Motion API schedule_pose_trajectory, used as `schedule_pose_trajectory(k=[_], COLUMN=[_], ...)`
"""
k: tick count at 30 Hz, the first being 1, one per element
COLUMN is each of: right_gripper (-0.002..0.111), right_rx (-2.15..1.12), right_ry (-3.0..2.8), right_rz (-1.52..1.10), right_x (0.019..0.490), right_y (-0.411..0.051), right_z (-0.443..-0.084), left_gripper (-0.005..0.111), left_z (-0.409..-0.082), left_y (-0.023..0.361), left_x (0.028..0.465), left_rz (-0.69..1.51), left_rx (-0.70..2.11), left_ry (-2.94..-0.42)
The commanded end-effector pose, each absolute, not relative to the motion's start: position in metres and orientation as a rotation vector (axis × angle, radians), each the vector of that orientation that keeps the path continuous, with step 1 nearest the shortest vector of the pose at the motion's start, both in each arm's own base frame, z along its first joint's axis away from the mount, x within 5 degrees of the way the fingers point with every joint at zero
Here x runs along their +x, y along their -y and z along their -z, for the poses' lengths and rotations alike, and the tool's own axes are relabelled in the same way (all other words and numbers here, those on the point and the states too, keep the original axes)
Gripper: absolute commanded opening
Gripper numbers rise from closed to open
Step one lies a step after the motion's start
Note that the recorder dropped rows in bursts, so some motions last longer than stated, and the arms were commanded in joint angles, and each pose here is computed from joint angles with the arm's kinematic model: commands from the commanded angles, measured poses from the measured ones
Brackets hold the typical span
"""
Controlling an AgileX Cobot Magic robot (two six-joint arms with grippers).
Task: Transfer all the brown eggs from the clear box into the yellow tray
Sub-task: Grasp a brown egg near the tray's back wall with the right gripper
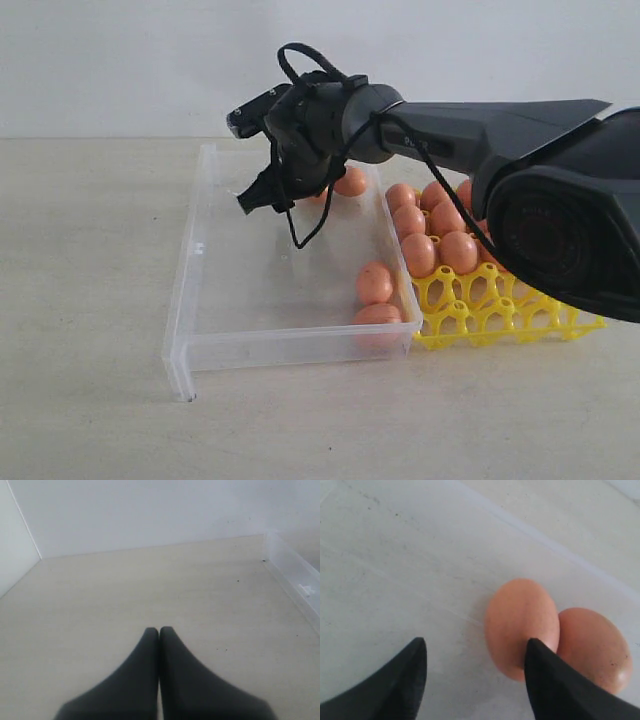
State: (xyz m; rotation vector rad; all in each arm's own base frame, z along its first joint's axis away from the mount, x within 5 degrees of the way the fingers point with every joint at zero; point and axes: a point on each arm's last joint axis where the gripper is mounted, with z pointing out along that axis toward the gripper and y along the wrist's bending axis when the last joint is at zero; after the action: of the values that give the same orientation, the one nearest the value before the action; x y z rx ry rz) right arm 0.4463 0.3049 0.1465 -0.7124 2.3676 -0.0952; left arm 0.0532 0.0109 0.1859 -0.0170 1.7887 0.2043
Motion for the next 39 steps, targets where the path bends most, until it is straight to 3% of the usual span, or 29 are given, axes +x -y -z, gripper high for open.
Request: schedule_pose_trajectory(k=[1, 8, 23, 25, 27, 29, 30, 39], right_gripper=[0.055, 0.055, 0.054, 0.047, 0.030, 0.005, 0.000, 0.000], right_rx=[-0.688, -0.585, -0.599, -0.598, -0.598, -0.598, -0.595, -0.573], right_ry=[-2.300, -2.334, -2.386, -2.383, -2.383, -2.382, -2.382, -2.453], right_rz=[0.144, 0.105, 0.125, 0.125, 0.125, 0.123, 0.122, 0.187], right_x=[0.452, 0.470, 0.470, 0.470, 0.470, 0.470, 0.470, 0.457], right_y=[-0.303, -0.281, -0.279, -0.279, -0.279, -0.279, -0.279, -0.281], right_z=[-0.154, -0.142, -0.117, -0.117, -0.117, -0.117, -0.117, -0.136], left_gripper=[-0.004, -0.004, -0.004, -0.004, -0.004, -0.004, -0.004, -0.004], left_z=[-0.186, -0.186, -0.186, -0.186, -0.186, -0.186, -0.186, -0.186], left_y=[-0.011, -0.011, -0.011, -0.011, -0.011, -0.011, -0.011, -0.011], left_x=[0.054, 0.054, 0.054, 0.054, 0.054, 0.054, 0.054, 0.054], left_rz=[-0.200, -0.200, -0.200, -0.200, -0.200, -0.200, -0.200, -0.200], left_rx=[-0.015, -0.015, -0.015, -0.015, -0.015, -0.015, -0.015, -0.015], left_ry=[-1.789, -1.789, -1.789, -1.789, -1.789, -1.789, -1.789, -1.789])
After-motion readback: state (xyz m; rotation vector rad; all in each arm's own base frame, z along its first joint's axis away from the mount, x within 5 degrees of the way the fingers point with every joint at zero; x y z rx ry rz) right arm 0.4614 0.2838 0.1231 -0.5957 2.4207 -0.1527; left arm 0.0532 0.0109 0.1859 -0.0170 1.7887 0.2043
